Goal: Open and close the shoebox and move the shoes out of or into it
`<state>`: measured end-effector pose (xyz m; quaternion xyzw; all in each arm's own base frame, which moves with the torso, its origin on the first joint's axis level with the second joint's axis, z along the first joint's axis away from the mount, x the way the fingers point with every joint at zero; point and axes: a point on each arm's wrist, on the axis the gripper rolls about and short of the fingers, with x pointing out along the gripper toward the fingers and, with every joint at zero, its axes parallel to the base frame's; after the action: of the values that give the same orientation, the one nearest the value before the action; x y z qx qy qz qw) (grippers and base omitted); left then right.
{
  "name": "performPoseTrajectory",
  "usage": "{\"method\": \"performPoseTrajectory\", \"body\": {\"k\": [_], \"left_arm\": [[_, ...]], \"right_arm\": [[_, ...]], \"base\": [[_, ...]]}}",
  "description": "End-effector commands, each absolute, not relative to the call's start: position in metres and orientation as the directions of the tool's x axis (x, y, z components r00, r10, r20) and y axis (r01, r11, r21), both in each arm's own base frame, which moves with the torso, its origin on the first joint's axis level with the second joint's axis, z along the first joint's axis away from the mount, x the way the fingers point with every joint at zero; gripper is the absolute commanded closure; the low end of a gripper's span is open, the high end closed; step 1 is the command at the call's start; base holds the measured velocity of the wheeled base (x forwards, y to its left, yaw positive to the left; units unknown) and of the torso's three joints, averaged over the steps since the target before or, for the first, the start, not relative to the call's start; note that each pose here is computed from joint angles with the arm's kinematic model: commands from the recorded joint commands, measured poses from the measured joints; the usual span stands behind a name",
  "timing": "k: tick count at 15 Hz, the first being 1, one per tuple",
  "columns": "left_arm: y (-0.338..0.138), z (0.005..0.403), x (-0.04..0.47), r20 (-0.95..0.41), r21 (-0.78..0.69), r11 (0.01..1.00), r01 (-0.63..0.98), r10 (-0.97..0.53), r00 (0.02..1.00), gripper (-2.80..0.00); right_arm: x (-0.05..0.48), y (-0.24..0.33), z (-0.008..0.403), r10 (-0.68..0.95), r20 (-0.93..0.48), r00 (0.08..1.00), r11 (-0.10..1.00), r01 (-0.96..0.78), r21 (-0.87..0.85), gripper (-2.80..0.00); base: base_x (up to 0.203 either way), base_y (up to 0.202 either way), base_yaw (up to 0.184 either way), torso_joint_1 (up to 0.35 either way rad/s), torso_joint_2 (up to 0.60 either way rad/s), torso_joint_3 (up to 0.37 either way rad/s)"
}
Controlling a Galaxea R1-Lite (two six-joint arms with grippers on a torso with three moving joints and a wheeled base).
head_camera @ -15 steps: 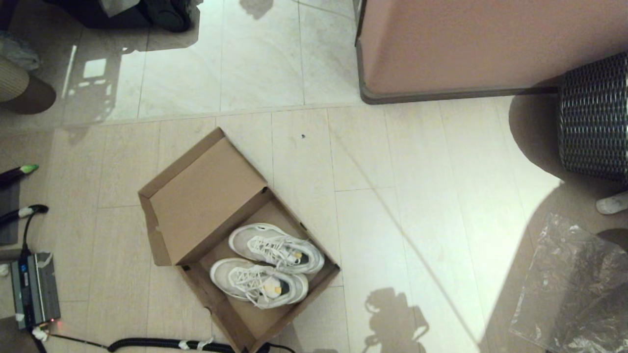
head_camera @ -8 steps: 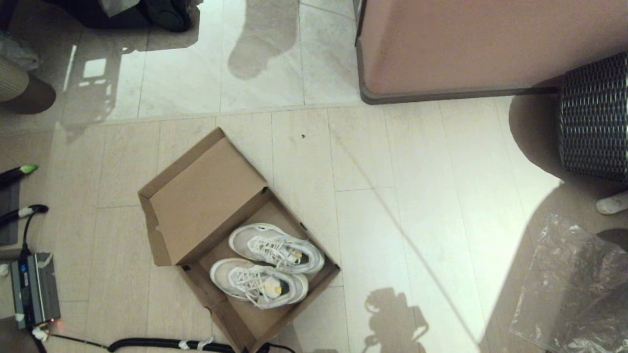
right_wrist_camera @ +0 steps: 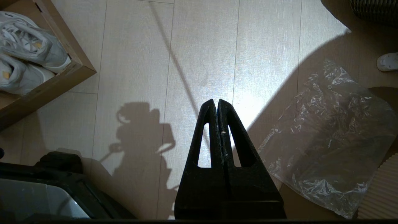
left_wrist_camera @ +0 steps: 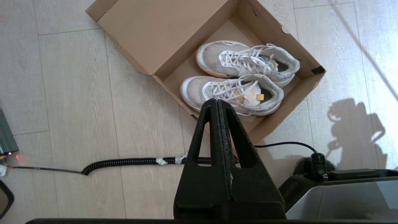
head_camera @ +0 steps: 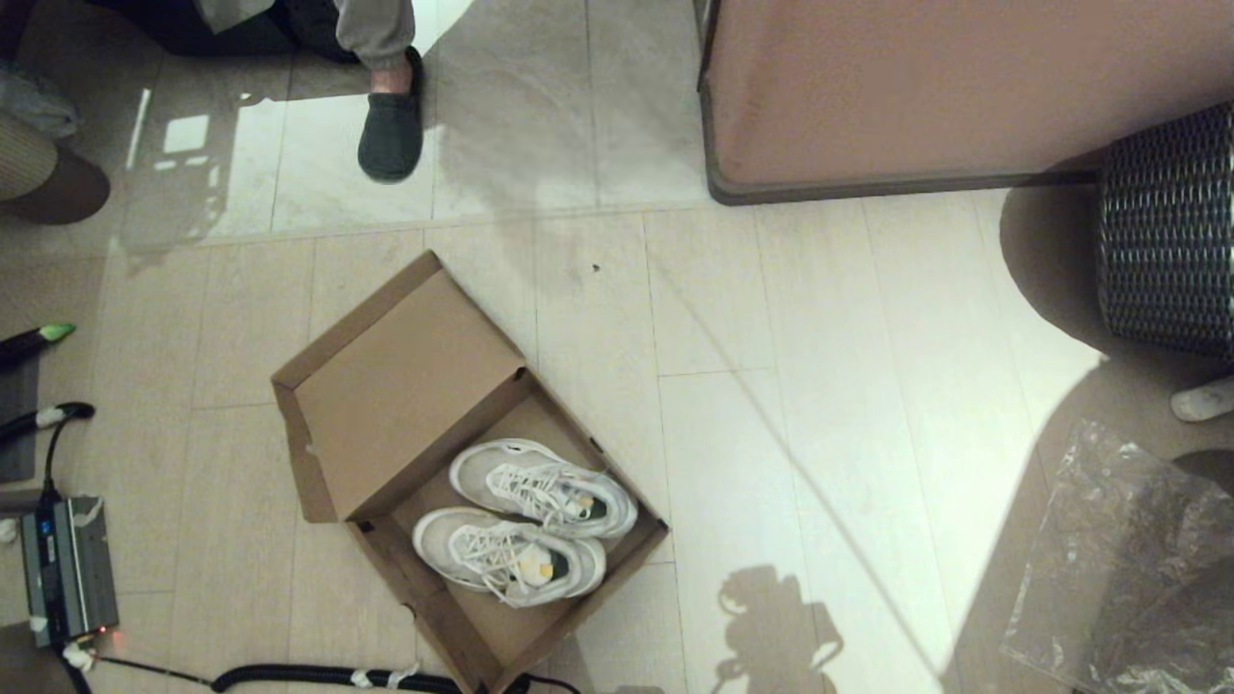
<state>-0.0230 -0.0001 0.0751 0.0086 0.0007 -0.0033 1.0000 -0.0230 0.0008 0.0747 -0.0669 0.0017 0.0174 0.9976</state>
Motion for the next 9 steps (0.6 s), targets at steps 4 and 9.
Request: {"method": "performPoseTrajectory", "body": {"k": [4,9], "left_arm": [[-0.0001,0.0754,-0.023,-0.001,0.018,1.0,0.006,-0.006,1.0,0.0],[-0.0001,0.0752,-0.023,-0.003,0.018,1.0,0.006,-0.006,1.0,0.0]], "right_arm": [[-0.0228,0.0008,0.0747,0.035,-0.008,0.999,0.99,-0.036,-0.136,0.0],[-0.0228,0.0008,0.0747,0.037,-0.008,0.999,0.99,-0.037,-0.133,0.0]], "base": [[-0.001,-0.002,0.025,0.001,0.0,0.002],[-0.001,-0.008,0.168,0.003,0.0,0.002]]}}
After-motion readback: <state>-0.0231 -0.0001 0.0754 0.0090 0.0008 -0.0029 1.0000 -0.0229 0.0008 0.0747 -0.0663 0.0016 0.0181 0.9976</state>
